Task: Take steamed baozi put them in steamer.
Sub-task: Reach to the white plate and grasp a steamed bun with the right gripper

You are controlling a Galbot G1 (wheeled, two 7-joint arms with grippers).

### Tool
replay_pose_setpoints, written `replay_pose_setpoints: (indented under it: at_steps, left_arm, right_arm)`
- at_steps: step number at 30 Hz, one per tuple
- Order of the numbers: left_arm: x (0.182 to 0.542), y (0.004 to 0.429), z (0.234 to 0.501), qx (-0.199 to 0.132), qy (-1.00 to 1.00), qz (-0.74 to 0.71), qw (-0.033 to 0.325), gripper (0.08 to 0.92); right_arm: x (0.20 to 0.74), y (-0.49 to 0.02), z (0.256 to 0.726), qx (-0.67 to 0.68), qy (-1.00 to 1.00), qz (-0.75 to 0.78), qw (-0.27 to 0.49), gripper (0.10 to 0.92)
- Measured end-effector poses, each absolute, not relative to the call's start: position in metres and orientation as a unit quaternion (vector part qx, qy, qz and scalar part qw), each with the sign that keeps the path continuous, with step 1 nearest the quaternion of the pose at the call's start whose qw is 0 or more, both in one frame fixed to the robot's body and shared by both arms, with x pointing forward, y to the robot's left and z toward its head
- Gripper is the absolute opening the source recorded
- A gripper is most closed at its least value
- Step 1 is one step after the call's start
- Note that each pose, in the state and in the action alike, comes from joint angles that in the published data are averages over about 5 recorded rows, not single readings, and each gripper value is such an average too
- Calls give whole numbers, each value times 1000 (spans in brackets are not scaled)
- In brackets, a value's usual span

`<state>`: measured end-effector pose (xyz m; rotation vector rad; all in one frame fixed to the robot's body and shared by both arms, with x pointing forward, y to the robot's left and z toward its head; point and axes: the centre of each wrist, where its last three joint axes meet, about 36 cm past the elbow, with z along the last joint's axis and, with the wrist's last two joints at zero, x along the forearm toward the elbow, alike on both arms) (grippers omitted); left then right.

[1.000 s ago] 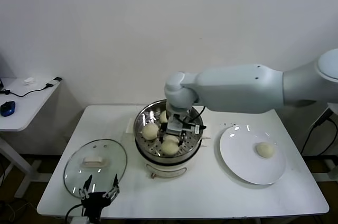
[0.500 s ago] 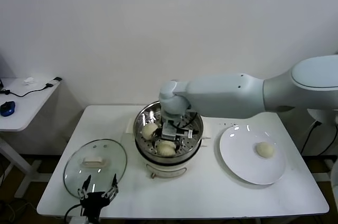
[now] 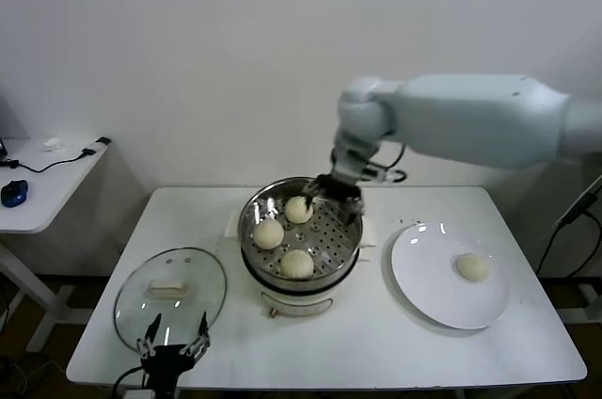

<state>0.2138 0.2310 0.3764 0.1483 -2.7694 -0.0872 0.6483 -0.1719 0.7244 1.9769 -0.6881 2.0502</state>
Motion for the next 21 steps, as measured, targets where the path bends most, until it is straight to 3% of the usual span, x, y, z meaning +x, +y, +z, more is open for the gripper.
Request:
replay_pose_setpoints:
  at_steps: [5, 10, 21]
  left_arm:
    - [215, 231, 377, 52, -982, -32, 179, 823]
    - [216, 230, 376, 51, -982, -32, 179, 823]
    - [217, 233, 371, 57, -981, -33, 183, 823]
  right_arm:
    - [650, -271, 727, 632, -320, 677, 200, 823]
    - [639, -352, 701, 596, -407, 633, 278, 823]
    - [624, -445, 600, 537, -500, 559, 386, 823]
